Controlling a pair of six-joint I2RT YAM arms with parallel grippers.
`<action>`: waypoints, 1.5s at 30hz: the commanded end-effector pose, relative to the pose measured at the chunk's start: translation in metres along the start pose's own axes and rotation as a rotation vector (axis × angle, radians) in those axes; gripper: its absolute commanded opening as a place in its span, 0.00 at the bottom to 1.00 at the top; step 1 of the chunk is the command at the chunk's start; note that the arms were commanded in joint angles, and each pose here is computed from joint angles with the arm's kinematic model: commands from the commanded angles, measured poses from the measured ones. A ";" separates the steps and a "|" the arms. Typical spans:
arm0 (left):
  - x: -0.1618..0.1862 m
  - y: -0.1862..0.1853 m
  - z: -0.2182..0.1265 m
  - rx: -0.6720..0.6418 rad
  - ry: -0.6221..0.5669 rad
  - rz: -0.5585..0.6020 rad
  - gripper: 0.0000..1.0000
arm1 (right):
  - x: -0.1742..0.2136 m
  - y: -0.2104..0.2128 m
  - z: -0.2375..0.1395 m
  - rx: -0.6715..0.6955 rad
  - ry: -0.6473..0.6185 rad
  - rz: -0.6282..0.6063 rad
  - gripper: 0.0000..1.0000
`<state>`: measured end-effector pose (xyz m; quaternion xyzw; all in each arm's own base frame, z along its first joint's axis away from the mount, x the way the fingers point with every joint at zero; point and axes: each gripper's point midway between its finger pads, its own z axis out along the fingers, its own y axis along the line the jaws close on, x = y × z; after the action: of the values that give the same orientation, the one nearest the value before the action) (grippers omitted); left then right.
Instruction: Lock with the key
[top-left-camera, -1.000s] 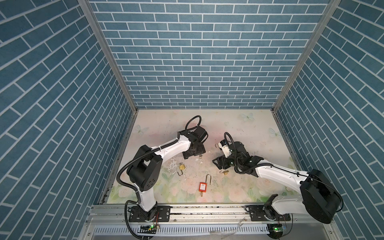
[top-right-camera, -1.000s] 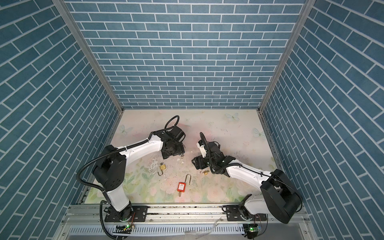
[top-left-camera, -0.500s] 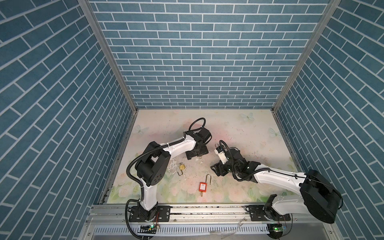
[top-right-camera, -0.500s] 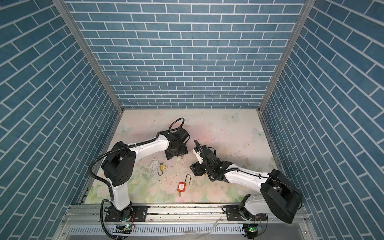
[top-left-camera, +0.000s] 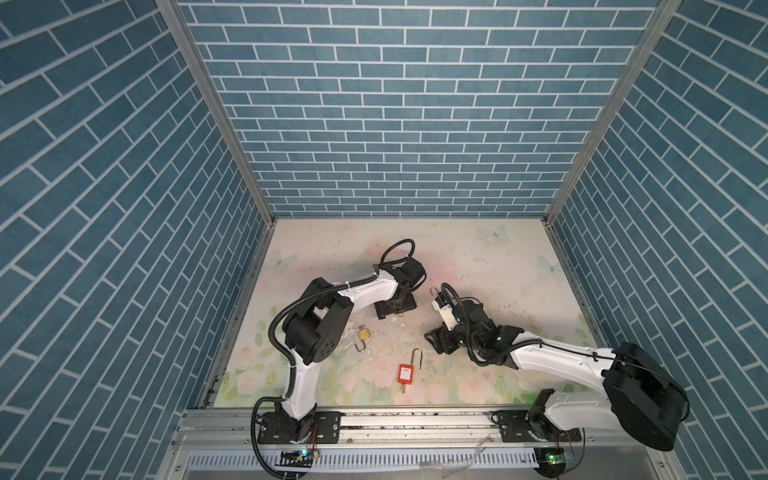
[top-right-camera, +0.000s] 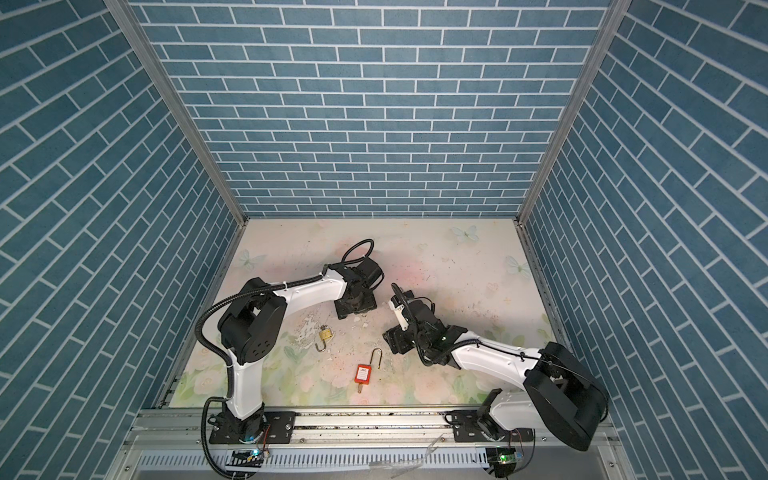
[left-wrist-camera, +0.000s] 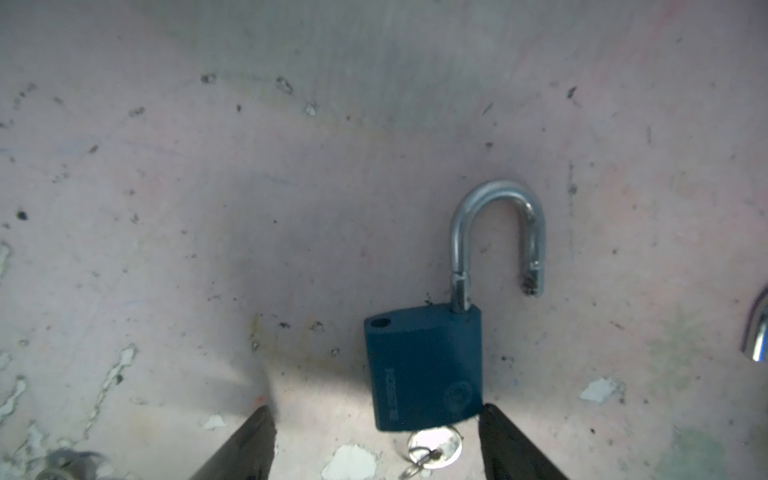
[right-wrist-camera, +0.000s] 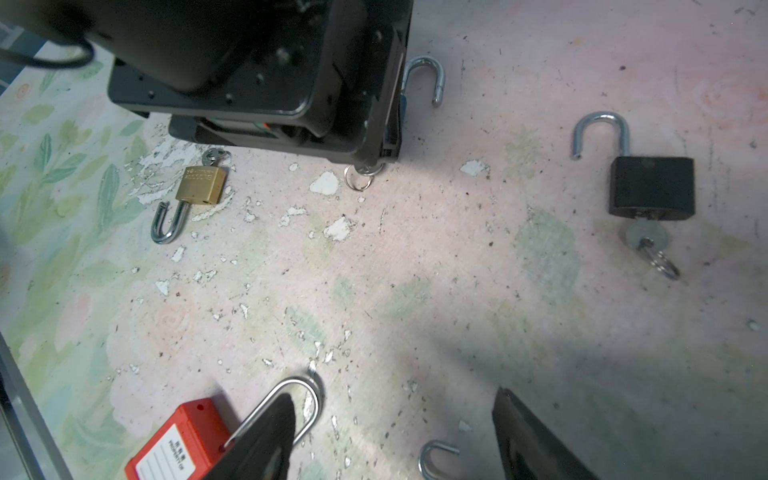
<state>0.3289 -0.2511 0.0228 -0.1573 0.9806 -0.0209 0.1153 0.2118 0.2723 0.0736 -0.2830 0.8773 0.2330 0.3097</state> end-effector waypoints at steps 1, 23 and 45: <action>-0.002 0.002 0.003 -0.060 -0.025 0.013 0.78 | -0.001 -0.001 -0.001 0.012 -0.015 -0.025 0.76; 0.000 0.001 0.021 -0.132 -0.002 -0.002 0.60 | 0.001 -0.005 -0.004 0.028 -0.022 -0.017 0.75; -0.041 -0.007 -0.026 -0.043 -0.223 0.122 0.06 | -0.044 -0.013 -0.031 0.098 -0.117 0.044 0.74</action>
<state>0.3462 -0.2517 0.0222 -0.1261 0.9798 0.0201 0.1542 0.2247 0.2606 0.0924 -0.2577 0.8802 0.2068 0.3407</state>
